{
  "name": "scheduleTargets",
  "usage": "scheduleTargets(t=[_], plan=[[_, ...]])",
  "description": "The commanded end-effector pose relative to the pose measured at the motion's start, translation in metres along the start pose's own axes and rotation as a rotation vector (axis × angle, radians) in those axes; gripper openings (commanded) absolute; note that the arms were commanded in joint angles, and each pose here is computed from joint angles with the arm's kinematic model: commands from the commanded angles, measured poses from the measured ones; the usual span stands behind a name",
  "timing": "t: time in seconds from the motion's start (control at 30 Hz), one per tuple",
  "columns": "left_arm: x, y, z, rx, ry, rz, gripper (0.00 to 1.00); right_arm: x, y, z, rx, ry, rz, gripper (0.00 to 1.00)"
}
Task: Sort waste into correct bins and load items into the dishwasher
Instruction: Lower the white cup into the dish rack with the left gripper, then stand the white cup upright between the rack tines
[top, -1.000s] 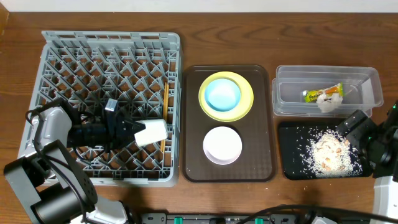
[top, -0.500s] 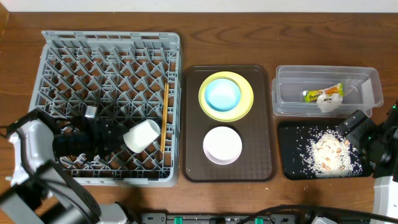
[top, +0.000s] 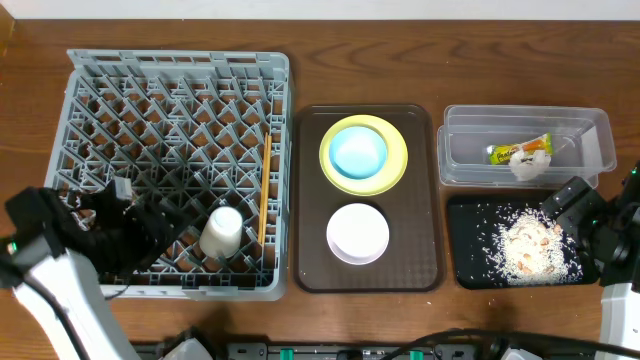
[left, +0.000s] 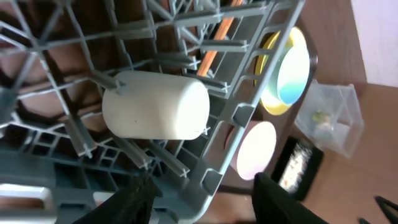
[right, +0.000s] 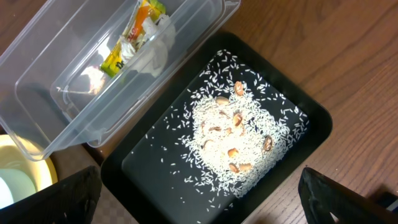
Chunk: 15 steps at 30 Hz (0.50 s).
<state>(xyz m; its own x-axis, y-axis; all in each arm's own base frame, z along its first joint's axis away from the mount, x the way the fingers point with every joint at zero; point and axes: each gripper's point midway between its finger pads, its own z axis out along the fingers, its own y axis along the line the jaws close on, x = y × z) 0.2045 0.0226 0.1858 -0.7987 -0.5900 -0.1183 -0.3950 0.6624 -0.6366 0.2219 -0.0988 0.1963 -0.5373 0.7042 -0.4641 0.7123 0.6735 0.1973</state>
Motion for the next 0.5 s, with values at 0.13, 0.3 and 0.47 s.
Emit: scheduleTargets(t=[0.13,0.3,0.47], plan=[[0.013,-0.036,-0.023,0.045,-0.134,0.134,1.00,-0.004,-0.001,-0.003,0.004,-0.014,-0.006,0.99],[0.020,-0.047,-0.019,0.084,-0.114,0.182,0.08,-0.004,-0.001,-0.003,0.004,-0.014,-0.006,0.99],[0.024,-0.048,-0.001,0.094,-0.055,0.237,0.08,-0.004,-0.001,-0.003,0.004,-0.014,-0.006,0.99]])
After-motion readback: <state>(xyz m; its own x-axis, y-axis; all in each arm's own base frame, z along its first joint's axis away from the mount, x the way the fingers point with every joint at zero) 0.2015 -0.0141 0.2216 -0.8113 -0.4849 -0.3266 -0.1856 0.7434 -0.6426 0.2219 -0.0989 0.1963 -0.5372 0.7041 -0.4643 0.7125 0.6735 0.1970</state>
